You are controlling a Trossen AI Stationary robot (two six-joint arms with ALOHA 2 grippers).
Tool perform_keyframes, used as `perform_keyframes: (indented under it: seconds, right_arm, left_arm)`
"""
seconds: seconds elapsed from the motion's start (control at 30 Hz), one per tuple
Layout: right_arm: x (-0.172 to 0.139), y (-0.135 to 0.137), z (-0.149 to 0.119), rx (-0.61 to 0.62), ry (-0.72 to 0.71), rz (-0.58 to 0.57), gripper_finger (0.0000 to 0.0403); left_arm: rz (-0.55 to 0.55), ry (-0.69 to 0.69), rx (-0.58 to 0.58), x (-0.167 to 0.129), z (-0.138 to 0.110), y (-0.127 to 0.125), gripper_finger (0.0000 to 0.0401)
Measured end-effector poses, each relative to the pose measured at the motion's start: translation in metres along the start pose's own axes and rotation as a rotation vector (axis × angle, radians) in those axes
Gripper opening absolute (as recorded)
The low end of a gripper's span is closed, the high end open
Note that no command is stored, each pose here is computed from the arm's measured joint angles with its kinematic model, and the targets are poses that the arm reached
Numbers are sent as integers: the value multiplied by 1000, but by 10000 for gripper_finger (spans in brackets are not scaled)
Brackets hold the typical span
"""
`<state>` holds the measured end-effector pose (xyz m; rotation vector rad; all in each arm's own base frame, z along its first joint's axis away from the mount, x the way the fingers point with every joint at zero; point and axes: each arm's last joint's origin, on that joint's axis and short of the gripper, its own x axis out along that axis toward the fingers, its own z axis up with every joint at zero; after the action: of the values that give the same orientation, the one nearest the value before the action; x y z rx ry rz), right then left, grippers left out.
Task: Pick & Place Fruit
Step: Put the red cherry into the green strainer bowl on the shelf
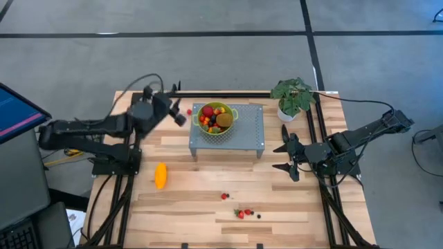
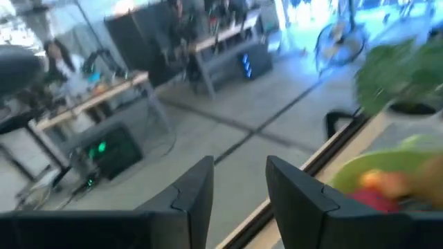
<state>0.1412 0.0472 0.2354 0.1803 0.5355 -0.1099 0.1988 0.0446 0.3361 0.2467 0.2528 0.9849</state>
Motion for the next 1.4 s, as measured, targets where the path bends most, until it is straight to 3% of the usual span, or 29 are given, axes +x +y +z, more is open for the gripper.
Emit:
perform_keyframes:
  seconds: [0.13, 0.33, 0.67, 0.8, 1.0, 1.27, 1.4]
  right_arm:
    - [0, 0, 0, 0, 0, 0, 302]
    - [0, 0, 0, 0, 0, 0, 302]
    - [0, 0, 0, 0, 0, 0, 301]
    - [0, 0, 0, 0, 0, 0, 301]
    - [0, 0, 0, 0, 0, 0, 301]
    - [0, 0, 0, 0, 0, 0, 301]
    - [0, 0, 0, 0, 0, 0, 301]
  left_arm:
    - [9, 142, -6, 32, -21, 34, 126]
    - [-126, 262, -111, 78, -51, 75, 126]
    - [-129, 567, -8, 140, -125, 104, 126]
    - [-236, 628, 39, 150, -145, 104, 126]
    - [-428, 650, 116, 151, -156, 94, 126]
    - [-554, 647, 180, 139, -147, 77, 126]
    - [-597, 662, 274, 138, -149, 64, 128]
